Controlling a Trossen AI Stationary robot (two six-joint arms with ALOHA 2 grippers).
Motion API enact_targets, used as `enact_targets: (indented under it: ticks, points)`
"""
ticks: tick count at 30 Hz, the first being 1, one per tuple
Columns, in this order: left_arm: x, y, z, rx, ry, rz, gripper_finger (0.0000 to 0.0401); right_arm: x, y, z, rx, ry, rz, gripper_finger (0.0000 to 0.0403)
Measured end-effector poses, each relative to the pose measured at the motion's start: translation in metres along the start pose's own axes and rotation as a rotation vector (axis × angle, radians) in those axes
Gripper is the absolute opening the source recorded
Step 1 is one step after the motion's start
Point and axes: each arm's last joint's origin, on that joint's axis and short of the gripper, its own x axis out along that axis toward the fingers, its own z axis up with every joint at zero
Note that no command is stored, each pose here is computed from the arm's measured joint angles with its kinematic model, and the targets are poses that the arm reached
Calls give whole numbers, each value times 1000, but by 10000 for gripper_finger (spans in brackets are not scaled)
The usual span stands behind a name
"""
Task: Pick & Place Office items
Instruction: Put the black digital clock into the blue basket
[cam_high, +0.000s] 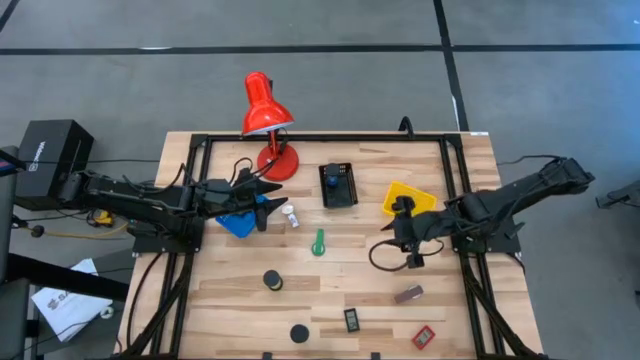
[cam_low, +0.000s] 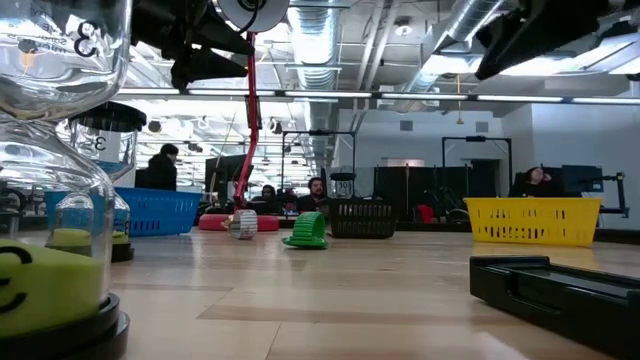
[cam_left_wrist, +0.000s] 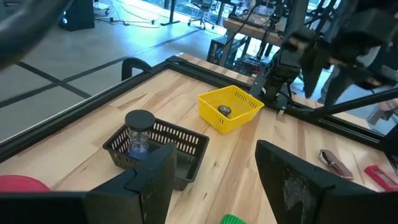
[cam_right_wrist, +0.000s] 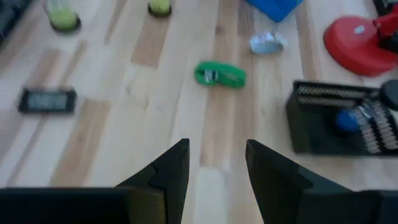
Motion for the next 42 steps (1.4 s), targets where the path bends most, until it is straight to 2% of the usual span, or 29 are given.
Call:
enact_targets:
  ticks: [4,8,20,29,32,35,38,42]
  points:
    - [0,0,0,-1,-3,-1,214,17,6,-21,36,-53,37,148]
    - [0,0,0,0,-3,-1,214,26,7,-29,-3,-44,32,148]
    - [2,-1,-1,5,6,2,214,36,-3,-24,1,-71,-16,148]
    - [8,-1,-7,16,36,12,214,40,-24,-25,58,-54,-92,140]
    - [7,-1,-7,16,34,11,214,41,-33,-26,23,-42,-113,139]
    - [7,-1,-5,11,24,8,214,42,-37,-26,-13,-50,-32,144]
    - [7,-2,-5,9,19,6,214,42,-34,-20,-44,-118,65,161]
    - [7,-2,-5,9,17,6,214,40,-26,-14,-2,-186,188,195]
